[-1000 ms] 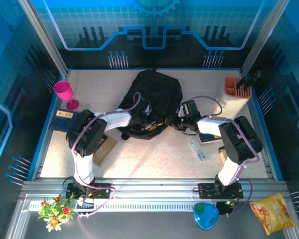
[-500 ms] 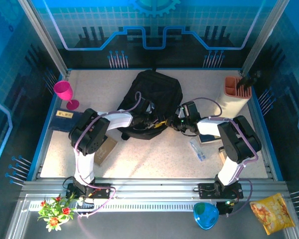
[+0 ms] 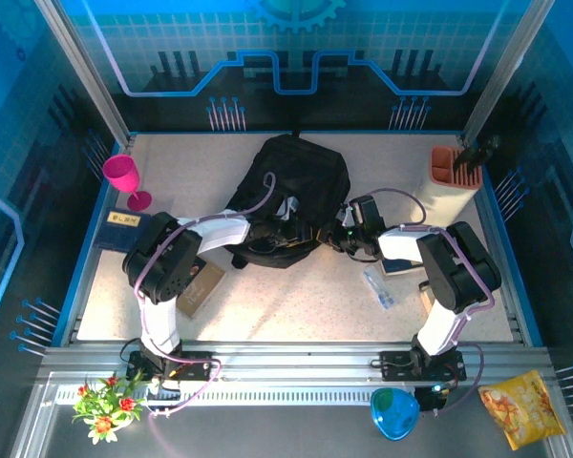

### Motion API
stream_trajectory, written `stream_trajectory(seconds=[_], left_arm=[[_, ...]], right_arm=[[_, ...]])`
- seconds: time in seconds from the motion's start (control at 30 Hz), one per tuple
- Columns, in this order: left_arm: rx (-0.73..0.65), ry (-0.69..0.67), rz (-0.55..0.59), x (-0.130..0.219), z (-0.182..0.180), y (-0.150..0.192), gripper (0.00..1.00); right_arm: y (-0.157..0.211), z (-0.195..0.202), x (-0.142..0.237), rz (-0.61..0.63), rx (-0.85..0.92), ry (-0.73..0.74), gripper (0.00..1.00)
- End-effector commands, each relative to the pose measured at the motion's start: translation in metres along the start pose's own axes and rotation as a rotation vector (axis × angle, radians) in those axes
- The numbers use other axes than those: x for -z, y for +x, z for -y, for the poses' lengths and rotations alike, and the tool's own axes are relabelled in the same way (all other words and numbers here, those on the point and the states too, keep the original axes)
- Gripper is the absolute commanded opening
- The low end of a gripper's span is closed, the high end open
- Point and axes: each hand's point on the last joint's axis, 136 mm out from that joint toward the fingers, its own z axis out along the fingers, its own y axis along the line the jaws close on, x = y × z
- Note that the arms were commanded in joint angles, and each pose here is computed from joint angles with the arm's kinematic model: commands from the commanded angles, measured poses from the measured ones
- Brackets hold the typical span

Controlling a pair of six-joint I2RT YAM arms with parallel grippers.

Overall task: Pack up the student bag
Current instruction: Unzip the student bag at the top-center of the table.

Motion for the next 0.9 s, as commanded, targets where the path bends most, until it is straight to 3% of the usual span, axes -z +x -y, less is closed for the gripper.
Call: stream_trajectory(seconds=[0.0,0.2,0.5,0.7,0.77,0.87], left_arm=[[-0.2,-0.034,-0.046,0.006,0.001,0.007,0.37],[-0.298,-0.007,-0.108,-0.003,0.005,0.011,0.44],[-0.37,-0.08,-0.165,-0.02,-0.012,0.015,0.4],[-0.398,-0.106,-0.158,-0.023,-0.014,0.012,0.23],[-0.41,-0.109,-0.145,-0.019,-0.011,0.009,0.14],[-0.424,-0.101,-0.122,-0.012,-0.004,0.006,0.08]], right_arm=[[0.003,0.007,0.001,-0.016,-0.016,0.004,0.16],[0.003,0.007,-0.001,-0.021,-0.024,-0.002,0.16],[0.001,0.003,-0.003,-0.021,-0.028,-0.021,0.16],[-0.008,-0.005,0.002,-0.005,-0.039,-0.049,0.19],[-0.013,-0.006,0.007,0.015,-0.033,-0.045,0.24],[-0.021,-0.003,0.012,0.035,-0.015,-0.003,0.33]])
